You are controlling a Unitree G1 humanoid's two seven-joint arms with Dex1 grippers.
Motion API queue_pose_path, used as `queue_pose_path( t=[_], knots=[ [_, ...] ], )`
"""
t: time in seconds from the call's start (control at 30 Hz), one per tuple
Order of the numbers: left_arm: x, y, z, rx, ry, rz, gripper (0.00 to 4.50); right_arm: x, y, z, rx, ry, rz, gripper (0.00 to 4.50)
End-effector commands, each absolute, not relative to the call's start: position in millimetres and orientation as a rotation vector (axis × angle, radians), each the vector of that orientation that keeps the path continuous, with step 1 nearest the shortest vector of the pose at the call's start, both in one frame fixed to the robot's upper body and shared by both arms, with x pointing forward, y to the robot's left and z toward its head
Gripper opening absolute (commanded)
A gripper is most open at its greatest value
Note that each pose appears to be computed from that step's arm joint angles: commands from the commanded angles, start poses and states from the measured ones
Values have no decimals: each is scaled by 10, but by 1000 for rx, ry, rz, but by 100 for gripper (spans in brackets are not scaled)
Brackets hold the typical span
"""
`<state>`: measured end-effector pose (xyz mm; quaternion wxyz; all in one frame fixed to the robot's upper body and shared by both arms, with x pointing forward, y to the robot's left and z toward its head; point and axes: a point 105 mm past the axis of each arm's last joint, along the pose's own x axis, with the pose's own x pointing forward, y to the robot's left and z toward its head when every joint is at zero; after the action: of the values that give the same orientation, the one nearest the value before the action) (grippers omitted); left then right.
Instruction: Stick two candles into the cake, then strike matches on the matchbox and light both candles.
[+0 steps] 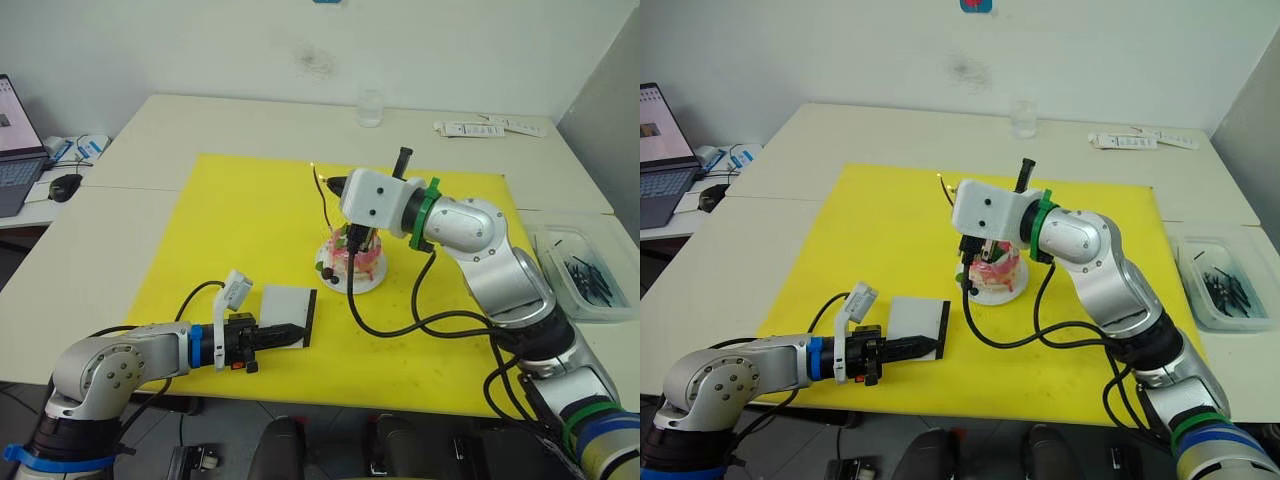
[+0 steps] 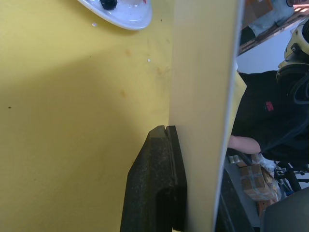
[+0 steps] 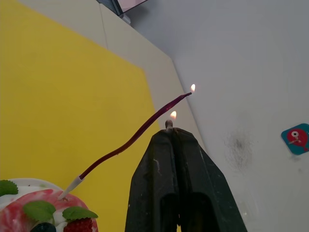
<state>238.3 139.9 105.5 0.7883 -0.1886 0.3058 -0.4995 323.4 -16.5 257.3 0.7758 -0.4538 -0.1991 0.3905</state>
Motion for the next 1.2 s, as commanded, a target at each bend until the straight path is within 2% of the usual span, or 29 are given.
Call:
queue_pose_path(
  t=[0.03, 0.27, 0.37, 0.53, 0.67, 0.73, 0.87, 0.97, 1.2],
  knots=[
    [2382, 1364, 1123, -393, 636, -1111, 0, 3104, -212, 2720, -960, -490, 844, 3],
    [2390, 1344, 1141, -396, 635, -1126, 0, 2975, -222, 2731, -885, -494, 878, 3],
    [2366, 1320, 1197, -408, 637, -1163, 0, 2811, -265, 2749, -805, -495, 935, 3],
    [2256, 1247, 1295, -416, 659, -1257, 0, 2601, -539, 2645, -721, -384, 971, 3],
    [2216, 1165, 1313, -413, 666, -1306, 0, 2598, -1196, 2452, -710, -162, 762, 3],
    [2201, 1120, 1303, -413, 670, -1325, 0, 2646, -1654, 2373, -700, -51, 583, 3],
    [2187, 1055, 1286, -415, 673, -1347, 0, 2699, -2323, 2286, -628, 60, 316, 3],
    [2191, 998, 1277, -419, 667, -1360, 0, 2807, -2947, 2101, -496, 154, 62, 3],
    [2212, 918, 1274, -436, 638, -1351, 0, 2992, -3577, 1765, -423, 272, -156, 3]
  ],
)
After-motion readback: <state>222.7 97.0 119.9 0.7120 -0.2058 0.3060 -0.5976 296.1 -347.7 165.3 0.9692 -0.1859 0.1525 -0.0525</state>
